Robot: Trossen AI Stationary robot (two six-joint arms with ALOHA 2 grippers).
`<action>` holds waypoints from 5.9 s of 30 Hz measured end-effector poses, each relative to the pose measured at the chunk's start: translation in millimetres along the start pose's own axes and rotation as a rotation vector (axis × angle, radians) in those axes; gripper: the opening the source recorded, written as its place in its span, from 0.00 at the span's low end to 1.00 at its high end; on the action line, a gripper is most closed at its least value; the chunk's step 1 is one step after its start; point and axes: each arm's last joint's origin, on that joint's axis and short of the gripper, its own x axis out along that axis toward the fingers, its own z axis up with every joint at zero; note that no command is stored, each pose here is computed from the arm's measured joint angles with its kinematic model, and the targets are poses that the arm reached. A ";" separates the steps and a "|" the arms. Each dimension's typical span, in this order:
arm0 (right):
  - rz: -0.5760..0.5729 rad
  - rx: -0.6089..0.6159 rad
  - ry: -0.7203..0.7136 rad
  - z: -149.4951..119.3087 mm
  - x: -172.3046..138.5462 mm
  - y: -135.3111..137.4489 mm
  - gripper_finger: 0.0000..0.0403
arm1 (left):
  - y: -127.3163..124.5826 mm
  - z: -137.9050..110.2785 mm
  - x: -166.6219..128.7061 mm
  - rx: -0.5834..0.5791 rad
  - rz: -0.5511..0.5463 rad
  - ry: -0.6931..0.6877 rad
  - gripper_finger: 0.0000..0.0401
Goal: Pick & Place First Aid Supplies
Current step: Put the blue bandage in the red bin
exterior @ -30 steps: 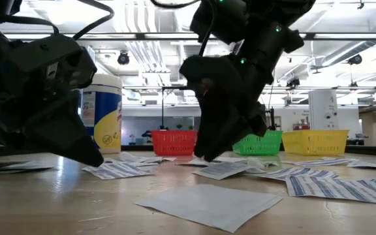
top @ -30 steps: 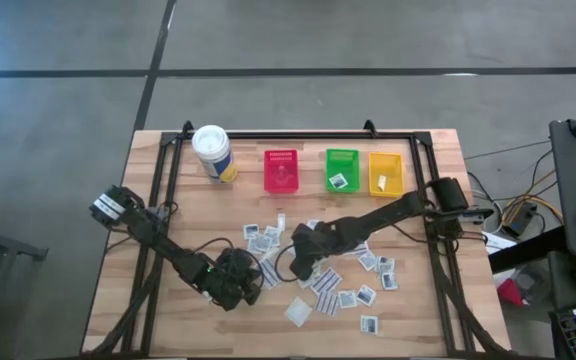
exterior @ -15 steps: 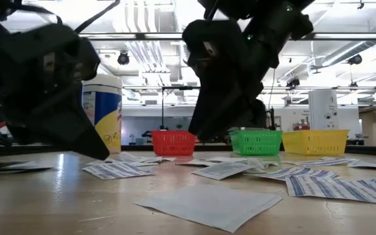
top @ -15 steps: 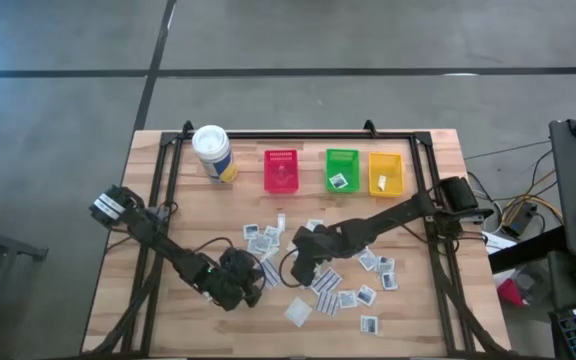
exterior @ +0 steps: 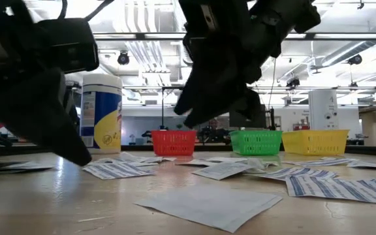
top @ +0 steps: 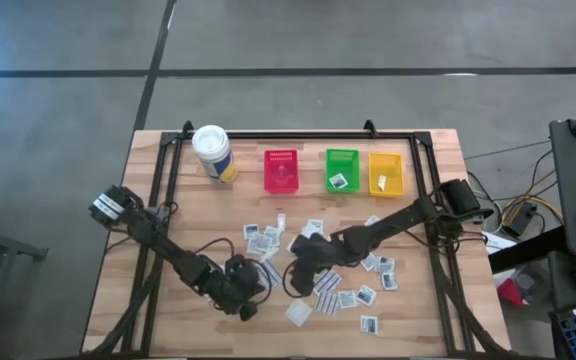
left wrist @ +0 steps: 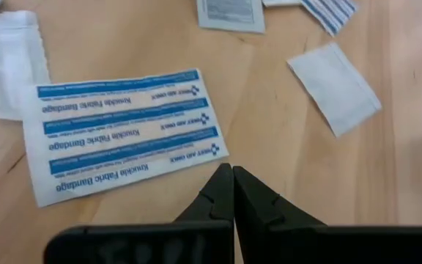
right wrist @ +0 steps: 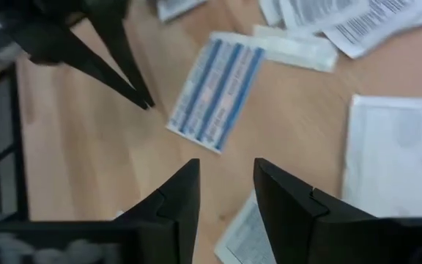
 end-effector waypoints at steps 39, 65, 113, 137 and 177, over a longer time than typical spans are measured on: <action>0.017 0.125 -0.148 -0.9 57.2 -18.7 0.41 | 29.0 -18.8 1.8 -0.061 0.105 -0.069 0.00; 0.037 0.160 -0.105 -6.1 58.0 -20.8 0.41 | 31.6 -19.0 21.5 -0.018 0.076 -0.167 0.00; 0.011 0.343 0.082 -37.6 65.2 -17.6 0.41 | 30.7 -21.4 24.4 -0.089 0.046 -0.171 0.00; 0.035 0.309 0.083 -36.0 65.4 -16.6 0.19 | 22.3 -15.9 25.2 -0.047 0.020 -0.184 0.00; 0.068 0.091 0.061 -27.6 49.7 -8.7 0.02 | 9.8 16.9 -19.0 0.044 -0.087 -0.309 0.00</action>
